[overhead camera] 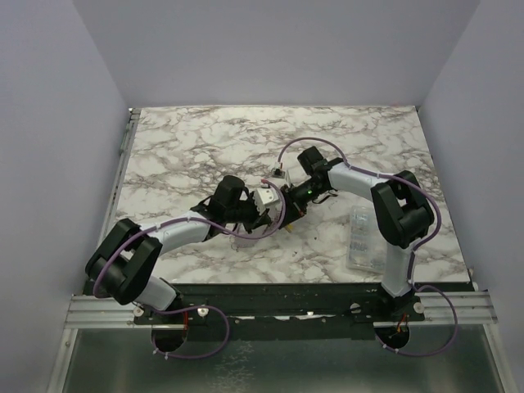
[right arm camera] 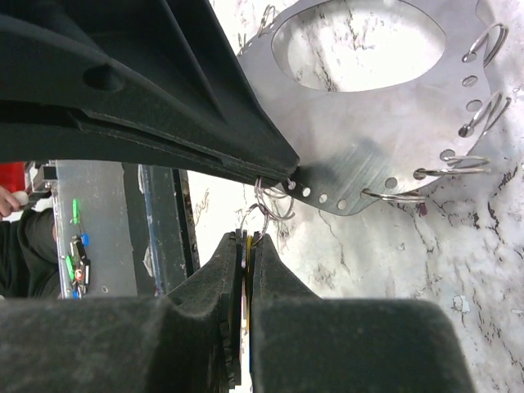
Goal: Remove the keys from the keyring
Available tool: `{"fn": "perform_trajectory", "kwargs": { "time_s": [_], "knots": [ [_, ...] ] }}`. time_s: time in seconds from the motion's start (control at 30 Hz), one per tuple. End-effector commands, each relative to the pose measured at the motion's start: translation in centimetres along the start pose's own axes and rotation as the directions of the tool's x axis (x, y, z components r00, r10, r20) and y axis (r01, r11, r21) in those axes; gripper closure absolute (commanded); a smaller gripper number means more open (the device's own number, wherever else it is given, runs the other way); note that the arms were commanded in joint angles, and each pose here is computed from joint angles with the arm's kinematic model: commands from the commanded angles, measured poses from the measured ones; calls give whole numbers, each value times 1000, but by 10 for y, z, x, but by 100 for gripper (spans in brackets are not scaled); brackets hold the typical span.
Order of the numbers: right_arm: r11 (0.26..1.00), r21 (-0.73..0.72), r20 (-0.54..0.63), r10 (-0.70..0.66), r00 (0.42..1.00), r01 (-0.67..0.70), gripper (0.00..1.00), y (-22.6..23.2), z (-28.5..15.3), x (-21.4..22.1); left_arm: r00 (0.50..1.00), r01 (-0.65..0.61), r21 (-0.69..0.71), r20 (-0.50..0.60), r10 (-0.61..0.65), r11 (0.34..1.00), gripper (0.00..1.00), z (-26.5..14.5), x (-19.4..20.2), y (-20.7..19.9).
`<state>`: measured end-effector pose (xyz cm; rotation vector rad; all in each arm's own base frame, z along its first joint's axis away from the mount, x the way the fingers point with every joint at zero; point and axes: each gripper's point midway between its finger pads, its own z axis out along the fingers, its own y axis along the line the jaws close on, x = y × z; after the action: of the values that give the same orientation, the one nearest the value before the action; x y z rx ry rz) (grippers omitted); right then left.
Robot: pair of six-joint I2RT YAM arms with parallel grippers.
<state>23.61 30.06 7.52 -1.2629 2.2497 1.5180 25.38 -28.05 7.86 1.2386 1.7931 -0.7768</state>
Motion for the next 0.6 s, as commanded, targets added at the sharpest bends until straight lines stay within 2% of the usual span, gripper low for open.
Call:
{"fn": "perform_trajectory", "kwargs": {
  "time_s": [0.0, 0.17, 0.3, 0.4, 0.57],
  "knots": [
    [1000, -23, 3, -10, 1000, 10, 99, 9, -2, -4, 996, -90, -14, -30, 90, 996, 100, 7, -4, 2],
    [1000, -24, -1, -4, 1000, 4, 99, 7, -1, -4, 965, -234, -20, -125, 230, 972, 100, 12, 3, -4],
    [1000, -26, -5, -1, 1000, 1, 99, 8, -1, -2, 918, -352, -67, -218, 331, 934, 100, 11, 11, 7],
    [1000, -24, -5, -1, 1000, 1, 99, 7, -1, -2, 900, -392, -84, -241, 363, 916, 98, 8, 9, 10],
    [1000, -28, -10, -7, 1000, 7, 99, 6, 0, 1, 937, -323, -48, -158, 312, 945, 55, -1, -1, 1]
  ]
}}
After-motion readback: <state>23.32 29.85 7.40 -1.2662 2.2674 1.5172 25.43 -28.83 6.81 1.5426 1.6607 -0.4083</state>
